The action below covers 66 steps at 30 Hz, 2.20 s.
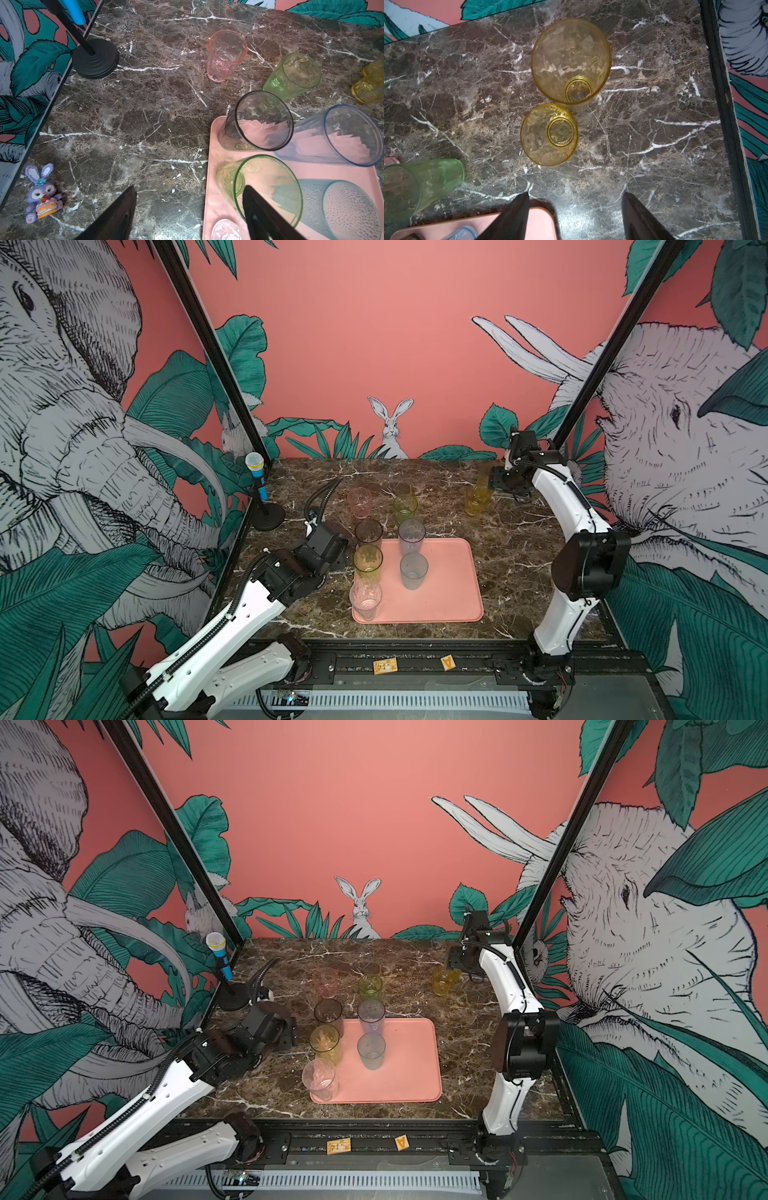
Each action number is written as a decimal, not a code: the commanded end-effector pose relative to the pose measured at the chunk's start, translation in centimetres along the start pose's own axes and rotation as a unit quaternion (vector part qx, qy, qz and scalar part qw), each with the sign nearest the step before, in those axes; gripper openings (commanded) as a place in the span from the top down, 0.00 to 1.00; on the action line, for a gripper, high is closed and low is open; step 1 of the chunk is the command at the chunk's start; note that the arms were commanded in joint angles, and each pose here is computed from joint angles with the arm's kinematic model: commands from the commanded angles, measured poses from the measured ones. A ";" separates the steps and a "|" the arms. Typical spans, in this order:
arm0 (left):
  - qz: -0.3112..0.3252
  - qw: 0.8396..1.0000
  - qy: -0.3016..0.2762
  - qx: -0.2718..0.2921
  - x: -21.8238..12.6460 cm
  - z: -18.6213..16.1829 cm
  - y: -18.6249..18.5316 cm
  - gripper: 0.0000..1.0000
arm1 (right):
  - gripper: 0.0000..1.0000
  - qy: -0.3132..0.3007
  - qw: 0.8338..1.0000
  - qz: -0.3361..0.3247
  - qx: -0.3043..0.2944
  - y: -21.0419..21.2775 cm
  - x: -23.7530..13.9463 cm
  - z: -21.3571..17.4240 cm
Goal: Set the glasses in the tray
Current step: 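Raise right gripper and reach toward the yellow glasses farther from the robot, then lower right gripper over the rim of the nearer yellow glass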
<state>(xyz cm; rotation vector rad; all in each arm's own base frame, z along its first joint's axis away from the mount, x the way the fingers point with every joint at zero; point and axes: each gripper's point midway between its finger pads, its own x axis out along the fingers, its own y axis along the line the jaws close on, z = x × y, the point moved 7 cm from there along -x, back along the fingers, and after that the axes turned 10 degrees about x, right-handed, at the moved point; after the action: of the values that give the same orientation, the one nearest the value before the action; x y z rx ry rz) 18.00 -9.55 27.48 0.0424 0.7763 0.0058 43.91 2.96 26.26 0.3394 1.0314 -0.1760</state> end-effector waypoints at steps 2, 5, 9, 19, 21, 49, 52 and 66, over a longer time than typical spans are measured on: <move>0.008 1.000 -0.018 -0.008 -0.5 1.1 0.1 0.18 | 0.27 -0.019 1.000 0.008 0.013 -0.2 0.6 2.2; 0.009 1.000 -0.018 -0.007 -0.4 1.2 0.0 0.18 | 0.27 -0.021 0.999 0.010 0.022 -0.4 1.3 3.2; 0.012 1.000 -0.017 -0.006 -0.3 1.3 -0.1 0.18 | 0.27 -0.021 0.999 0.008 0.031 -0.7 2.3 4.2; 0.013 1.000 -0.013 -0.003 0.3 1.7 -0.7 0.17 | 0.27 -0.024 0.999 0.004 0.042 -0.8 4.0 6.3; 0.014 1.000 -0.012 -0.001 0.4 1.7 -0.8 0.18 | 0.27 -0.024 0.999 0.003 0.045 -1.0 4.4 6.5; 0.010 1.000 0.005 0.007 1.9 2.1 -2.3 0.18 | 0.52 0.003 0.998 0.001 0.067 -2.7 9.4 6.3; 0.012 1.000 0.006 0.007 2.0 2.1 -2.2 0.17 | 0.55 0.005 0.998 0.001 0.067 -2.7 9.7 6.2; 0.008 1.000 0.009 0.008 2.2 2.1 -2.5 0.18 | 0.78 0.007 0.998 0.003 0.065 -2.7 9.4 6.0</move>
<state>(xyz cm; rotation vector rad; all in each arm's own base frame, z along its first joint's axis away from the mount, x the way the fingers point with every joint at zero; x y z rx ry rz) 20.74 -12.10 26.32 0.0880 0.8241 0.0126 52.79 -1.37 20.88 0.4581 1.0270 -0.2356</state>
